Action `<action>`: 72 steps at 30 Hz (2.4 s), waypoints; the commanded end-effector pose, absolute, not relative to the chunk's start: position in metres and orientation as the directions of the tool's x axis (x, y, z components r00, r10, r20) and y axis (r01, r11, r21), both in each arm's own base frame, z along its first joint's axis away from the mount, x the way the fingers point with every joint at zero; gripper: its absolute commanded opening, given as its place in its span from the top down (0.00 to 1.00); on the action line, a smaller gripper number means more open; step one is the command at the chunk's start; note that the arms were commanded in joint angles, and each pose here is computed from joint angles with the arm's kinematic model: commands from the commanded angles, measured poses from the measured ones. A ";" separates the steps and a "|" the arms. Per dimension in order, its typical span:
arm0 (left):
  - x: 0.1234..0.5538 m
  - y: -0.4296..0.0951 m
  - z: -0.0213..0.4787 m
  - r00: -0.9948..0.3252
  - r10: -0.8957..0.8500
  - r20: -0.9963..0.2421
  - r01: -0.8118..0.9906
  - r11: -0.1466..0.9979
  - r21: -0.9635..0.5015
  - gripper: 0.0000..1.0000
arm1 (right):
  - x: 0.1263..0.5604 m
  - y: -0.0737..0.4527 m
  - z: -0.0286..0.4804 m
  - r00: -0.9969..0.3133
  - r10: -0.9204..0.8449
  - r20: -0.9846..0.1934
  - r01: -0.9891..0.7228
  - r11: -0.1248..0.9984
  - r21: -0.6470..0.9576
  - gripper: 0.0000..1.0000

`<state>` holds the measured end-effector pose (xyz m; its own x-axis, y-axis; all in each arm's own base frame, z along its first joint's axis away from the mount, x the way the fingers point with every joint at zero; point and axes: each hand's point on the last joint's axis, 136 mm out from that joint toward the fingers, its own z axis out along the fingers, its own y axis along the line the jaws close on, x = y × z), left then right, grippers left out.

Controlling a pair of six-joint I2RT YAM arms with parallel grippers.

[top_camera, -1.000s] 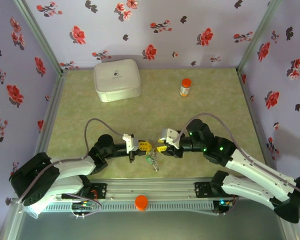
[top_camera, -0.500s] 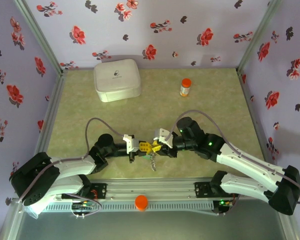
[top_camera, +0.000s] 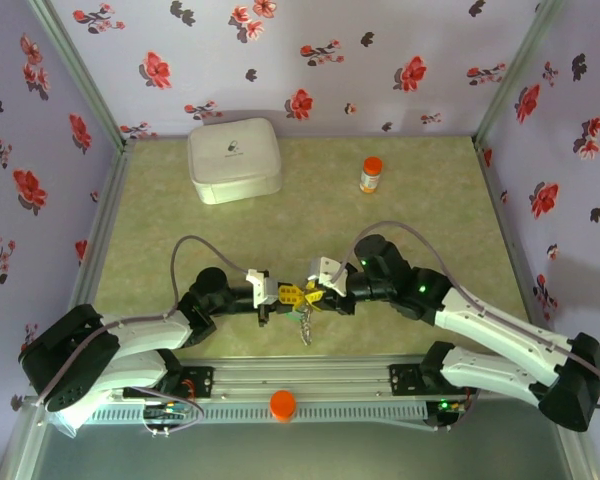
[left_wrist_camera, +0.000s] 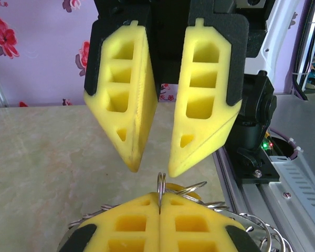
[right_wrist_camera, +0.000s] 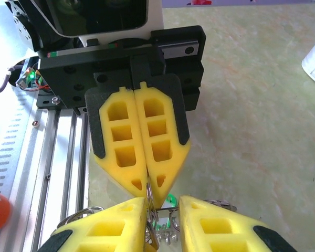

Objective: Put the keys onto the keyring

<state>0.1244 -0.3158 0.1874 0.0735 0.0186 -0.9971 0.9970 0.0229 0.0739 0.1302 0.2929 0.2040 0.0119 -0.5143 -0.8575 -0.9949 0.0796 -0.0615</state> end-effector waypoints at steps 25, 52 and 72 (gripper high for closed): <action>0.145 -0.317 0.180 0.075 0.271 -0.960 0.992 0.082 0.100 0.77 | 0.116 0.295 0.194 0.100 -0.706 -0.701 -0.995 -0.059 -0.083 1.00; 0.123 -0.317 0.211 0.094 -0.041 -0.995 0.995 0.023 0.093 1.00 | 0.134 0.292 0.202 -0.082 -0.446 -0.891 -0.989 0.144 0.019 0.72; 0.139 -0.322 0.191 0.074 0.221 -0.972 0.992 0.082 0.094 0.69 | 0.112 0.291 0.218 0.041 -0.613 -0.789 -0.999 -0.042 -0.020 1.00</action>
